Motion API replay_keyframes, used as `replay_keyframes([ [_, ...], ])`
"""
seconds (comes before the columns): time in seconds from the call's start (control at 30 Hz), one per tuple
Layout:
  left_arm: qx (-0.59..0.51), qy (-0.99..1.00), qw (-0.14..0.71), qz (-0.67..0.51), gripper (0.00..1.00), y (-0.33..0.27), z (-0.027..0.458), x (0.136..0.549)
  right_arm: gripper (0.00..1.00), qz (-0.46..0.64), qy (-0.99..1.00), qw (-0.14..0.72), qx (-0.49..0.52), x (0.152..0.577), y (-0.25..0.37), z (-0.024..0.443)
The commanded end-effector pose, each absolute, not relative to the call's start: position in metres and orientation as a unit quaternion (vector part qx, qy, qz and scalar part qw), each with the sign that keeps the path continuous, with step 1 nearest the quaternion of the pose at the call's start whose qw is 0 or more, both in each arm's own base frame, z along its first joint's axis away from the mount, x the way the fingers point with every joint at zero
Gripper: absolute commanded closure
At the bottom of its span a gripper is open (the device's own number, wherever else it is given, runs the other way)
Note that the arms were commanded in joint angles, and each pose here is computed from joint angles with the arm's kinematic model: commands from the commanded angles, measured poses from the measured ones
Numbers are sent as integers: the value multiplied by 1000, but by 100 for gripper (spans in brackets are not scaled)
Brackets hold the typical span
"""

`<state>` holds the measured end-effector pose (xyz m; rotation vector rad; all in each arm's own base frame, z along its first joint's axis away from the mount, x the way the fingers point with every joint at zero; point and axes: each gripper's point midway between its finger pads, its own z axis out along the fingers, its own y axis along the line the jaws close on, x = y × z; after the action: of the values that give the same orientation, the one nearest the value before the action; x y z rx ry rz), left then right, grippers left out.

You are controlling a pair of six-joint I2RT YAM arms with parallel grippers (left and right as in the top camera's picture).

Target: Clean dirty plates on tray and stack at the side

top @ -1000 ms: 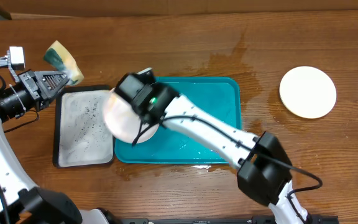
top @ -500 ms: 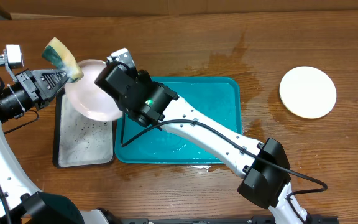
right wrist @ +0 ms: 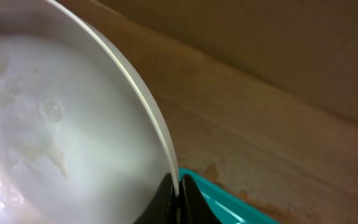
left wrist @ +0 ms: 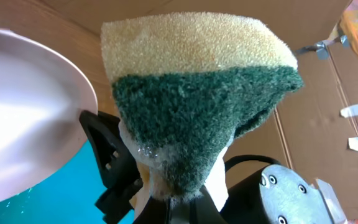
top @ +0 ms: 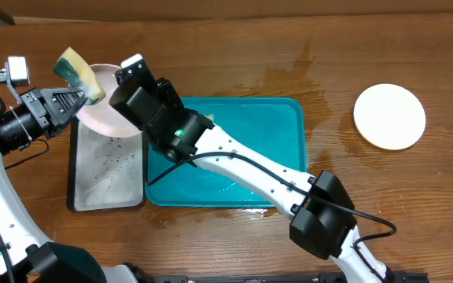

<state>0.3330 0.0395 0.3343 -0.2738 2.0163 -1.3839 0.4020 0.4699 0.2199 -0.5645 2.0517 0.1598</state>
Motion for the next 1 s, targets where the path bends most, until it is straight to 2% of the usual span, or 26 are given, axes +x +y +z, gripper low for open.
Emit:
replay_keyframes([
  [0.0,-82,782,353,-508,96,39,341,331,96,48,820,517,-242,401,475,242],
  [0.2,-83,784,352,-505,96,40,339,331,96,29,803,519,-293,389,487,240],
  [0.37,-85,786,350,-502,96,40,338,331,96,46,820,508,-258,390,483,235],
  [0.63,-90,797,345,-487,96,43,332,331,96,209,875,369,-233,374,491,204],
  [0.97,-97,814,337,-463,96,47,322,332,96,91,836,455,-291,389,483,217],
])
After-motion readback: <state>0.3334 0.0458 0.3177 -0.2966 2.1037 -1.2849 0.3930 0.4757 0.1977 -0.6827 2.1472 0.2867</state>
